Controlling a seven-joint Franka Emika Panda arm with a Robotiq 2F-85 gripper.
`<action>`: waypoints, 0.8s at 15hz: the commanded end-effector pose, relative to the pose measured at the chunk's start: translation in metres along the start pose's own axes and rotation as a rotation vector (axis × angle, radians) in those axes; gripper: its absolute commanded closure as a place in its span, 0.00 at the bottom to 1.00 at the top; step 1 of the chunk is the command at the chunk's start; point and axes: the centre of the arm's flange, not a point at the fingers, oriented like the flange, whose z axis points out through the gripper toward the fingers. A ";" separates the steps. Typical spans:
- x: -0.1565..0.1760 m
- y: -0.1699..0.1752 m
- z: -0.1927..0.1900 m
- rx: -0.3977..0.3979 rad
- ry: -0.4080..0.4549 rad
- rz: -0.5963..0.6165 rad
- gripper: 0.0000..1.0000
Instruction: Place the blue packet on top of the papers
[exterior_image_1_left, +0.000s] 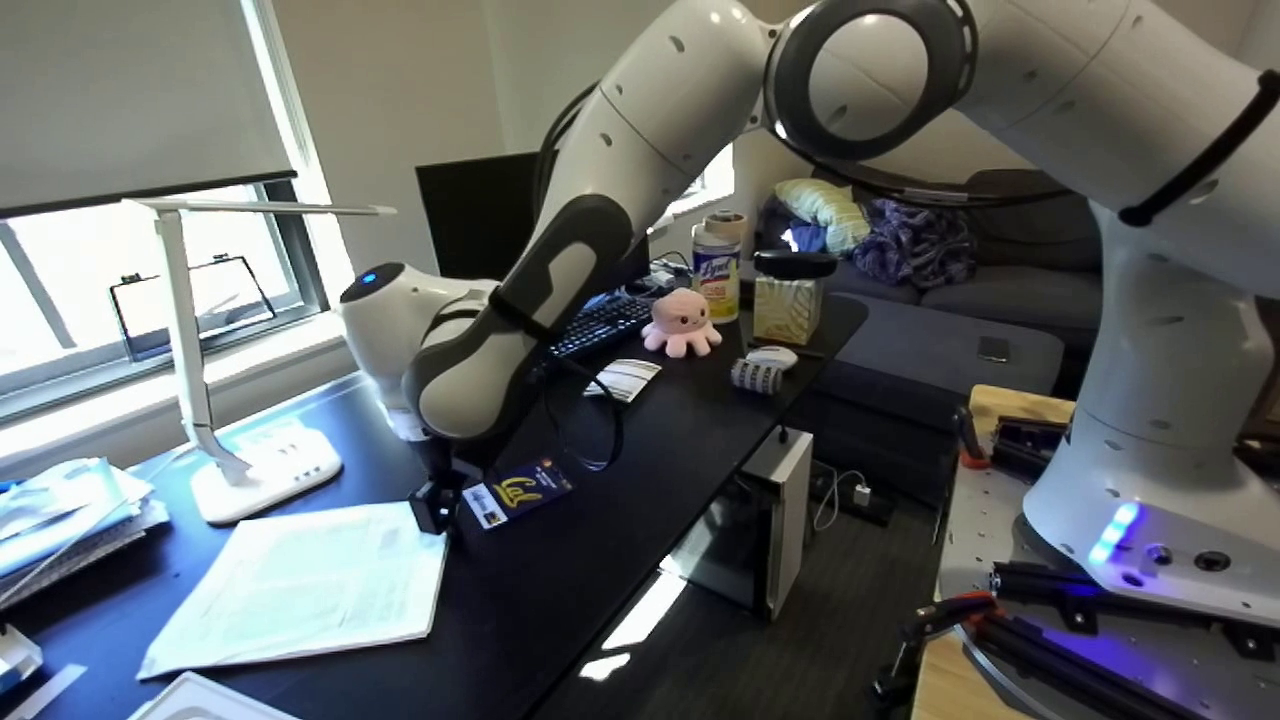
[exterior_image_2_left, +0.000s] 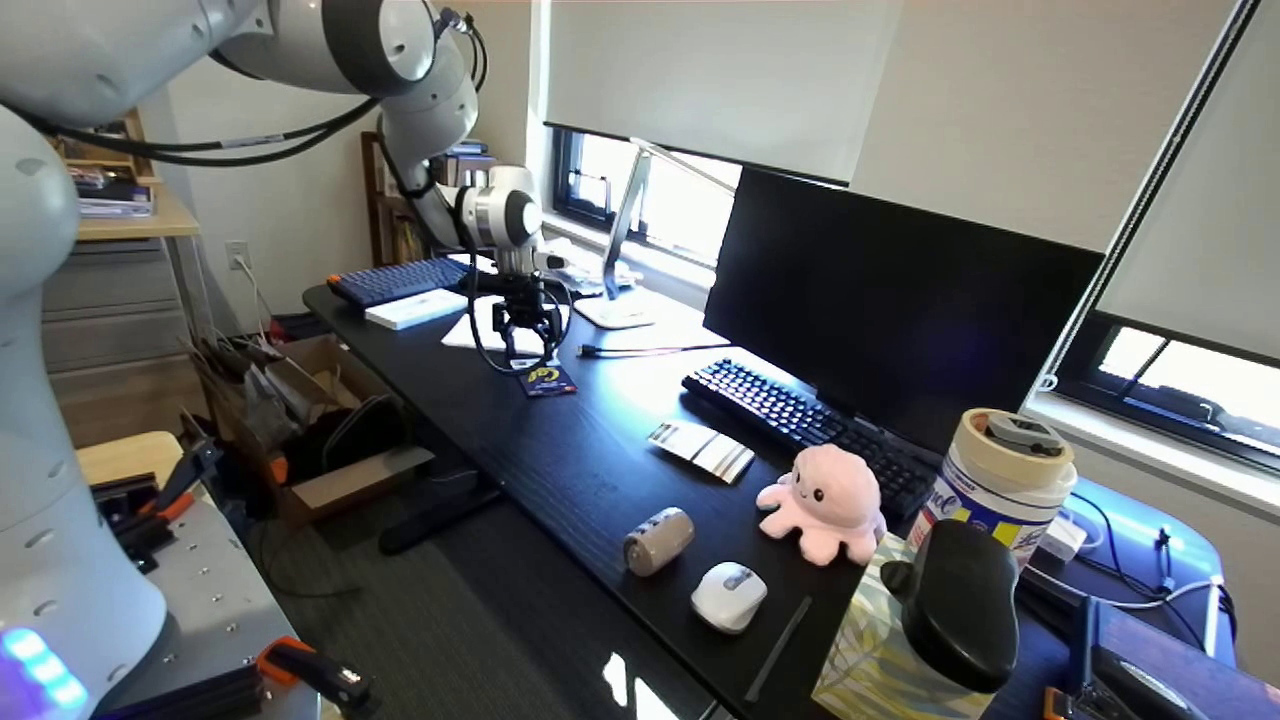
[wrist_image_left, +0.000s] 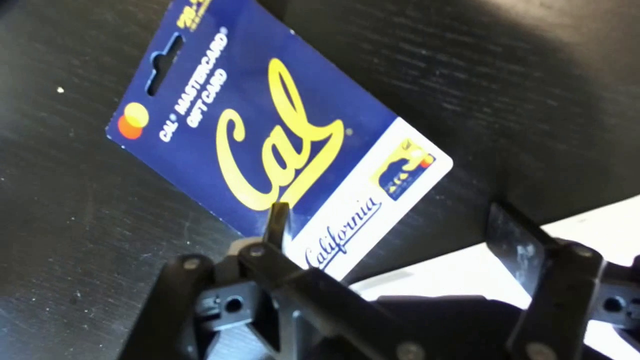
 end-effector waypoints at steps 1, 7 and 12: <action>0.008 -0.009 -0.002 -0.040 0.049 0.144 0.00; -0.009 -0.015 -0.005 -0.177 0.005 0.317 0.00; -0.017 -0.015 -0.002 -0.232 -0.045 0.440 0.00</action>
